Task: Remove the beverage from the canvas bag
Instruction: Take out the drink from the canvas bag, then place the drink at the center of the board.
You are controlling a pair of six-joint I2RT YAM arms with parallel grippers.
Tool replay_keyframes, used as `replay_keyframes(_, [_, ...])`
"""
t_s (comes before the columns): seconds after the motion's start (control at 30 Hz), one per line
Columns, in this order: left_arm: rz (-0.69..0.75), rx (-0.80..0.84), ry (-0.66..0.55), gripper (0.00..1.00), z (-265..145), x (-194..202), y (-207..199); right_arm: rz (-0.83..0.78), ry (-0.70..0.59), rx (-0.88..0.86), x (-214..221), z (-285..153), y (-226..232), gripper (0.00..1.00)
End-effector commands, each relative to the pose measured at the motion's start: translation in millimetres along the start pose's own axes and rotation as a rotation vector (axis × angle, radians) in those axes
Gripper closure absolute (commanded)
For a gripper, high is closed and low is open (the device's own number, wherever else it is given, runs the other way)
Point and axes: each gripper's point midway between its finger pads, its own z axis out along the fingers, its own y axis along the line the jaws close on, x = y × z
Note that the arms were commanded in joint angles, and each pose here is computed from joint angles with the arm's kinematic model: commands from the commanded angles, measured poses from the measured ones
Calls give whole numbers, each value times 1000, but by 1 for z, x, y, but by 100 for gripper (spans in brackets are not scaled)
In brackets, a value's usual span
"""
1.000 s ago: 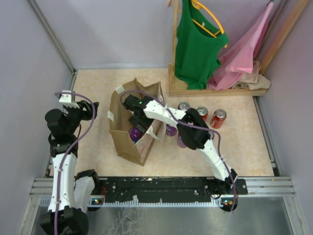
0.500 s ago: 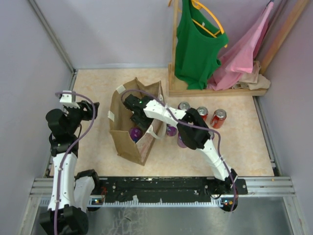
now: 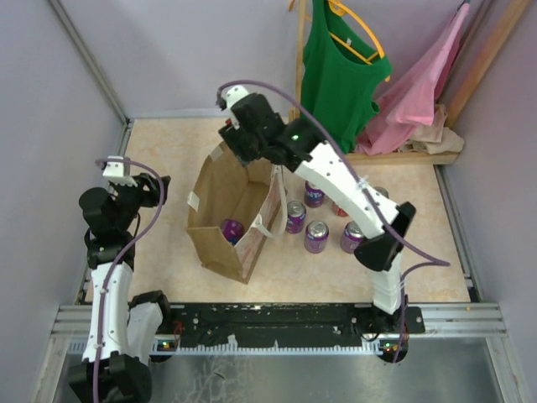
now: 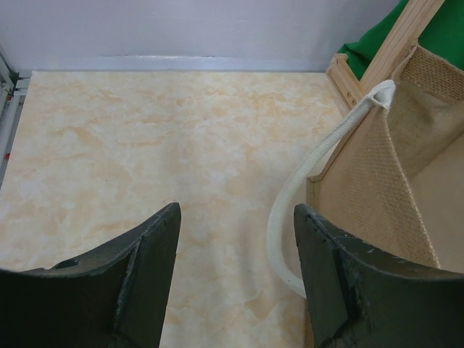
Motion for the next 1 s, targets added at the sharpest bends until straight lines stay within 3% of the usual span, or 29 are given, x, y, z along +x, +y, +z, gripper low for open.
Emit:
replay_keyframes(0.0, [12, 3, -1, 30, -1, 2, -1, 57, -198, 70, -51, -67, -40, 100])
replay_keyframes(0.33, [6, 9, -1, 30, 0, 3, -2, 97, -260, 85, -49, -80, -46, 100])
replay_keyframes(0.4, [11, 10, 0, 30, 0, 3, -2, 120, -319, 85, -49, -79, -46, 100])
replay_keyframes(0.67, [9, 36, -13, 31, 3, -1, -7, 278, -671, 76, -50, -148, -67, 100])
replay_keyframes(0.97, [56, 67, -57, 31, 3, -20, -15, 326, -1060, 2, -49, -221, -75, 100])
